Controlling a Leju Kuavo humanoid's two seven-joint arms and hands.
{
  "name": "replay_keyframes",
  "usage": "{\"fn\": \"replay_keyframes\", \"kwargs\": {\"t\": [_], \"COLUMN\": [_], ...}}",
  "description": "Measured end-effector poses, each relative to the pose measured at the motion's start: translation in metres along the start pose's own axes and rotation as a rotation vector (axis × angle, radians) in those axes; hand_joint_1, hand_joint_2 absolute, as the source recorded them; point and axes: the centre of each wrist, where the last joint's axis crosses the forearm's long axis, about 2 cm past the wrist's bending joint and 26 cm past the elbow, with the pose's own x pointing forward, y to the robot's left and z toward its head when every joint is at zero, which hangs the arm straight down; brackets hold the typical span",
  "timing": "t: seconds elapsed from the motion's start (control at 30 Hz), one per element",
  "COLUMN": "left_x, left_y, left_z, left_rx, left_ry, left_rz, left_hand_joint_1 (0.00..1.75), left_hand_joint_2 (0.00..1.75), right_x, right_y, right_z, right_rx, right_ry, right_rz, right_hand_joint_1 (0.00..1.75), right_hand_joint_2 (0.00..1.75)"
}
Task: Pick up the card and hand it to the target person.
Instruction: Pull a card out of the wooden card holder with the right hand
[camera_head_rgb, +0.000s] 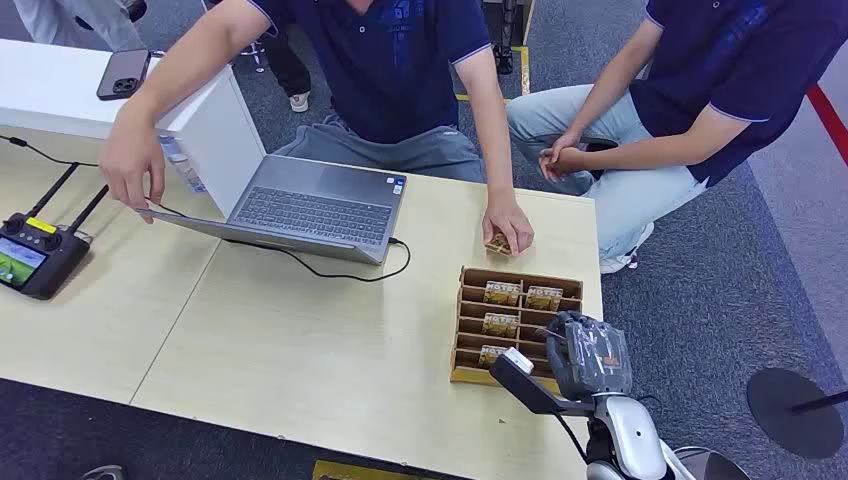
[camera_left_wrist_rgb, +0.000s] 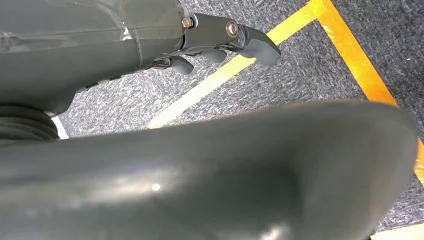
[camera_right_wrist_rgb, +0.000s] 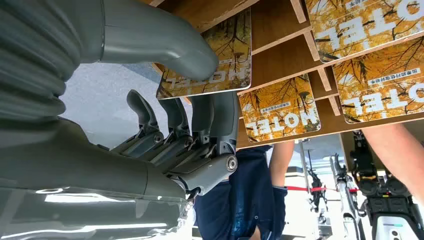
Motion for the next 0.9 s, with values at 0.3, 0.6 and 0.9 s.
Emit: {"fn": "replay_keyframes", "kwargs": {"t": [0.3,0.6,0.9], "left_x": [0.002,0.001,0.002], "left_y": [0.001,0.002,0.002], "left_z": [-0.001,-0.001,-0.001], "left_rx": [0.001,-0.009,-0.009], "left_ry": [-0.013,-0.012,-0.012], "left_rz": [0.007,0.021,0.025], "left_hand_joint_1": [0.00,0.00,0.00], "left_hand_joint_2": [0.00,0.00,0.00], "right_x": [-0.001,0.012,0.033], "right_y": [-0.001,-0.068,-0.125], "right_z": [0.000,-0.026,-0.032], "right_rx": [-0.015,-0.295,-0.459], "right_ry": [0.008,-0.064,-0.218], "right_rz": [-0.063,-0.328,-0.488], "right_hand_joint_1": [1.36,1.36,1.36], "right_hand_joint_2": [1.75,1.75,1.75]}}
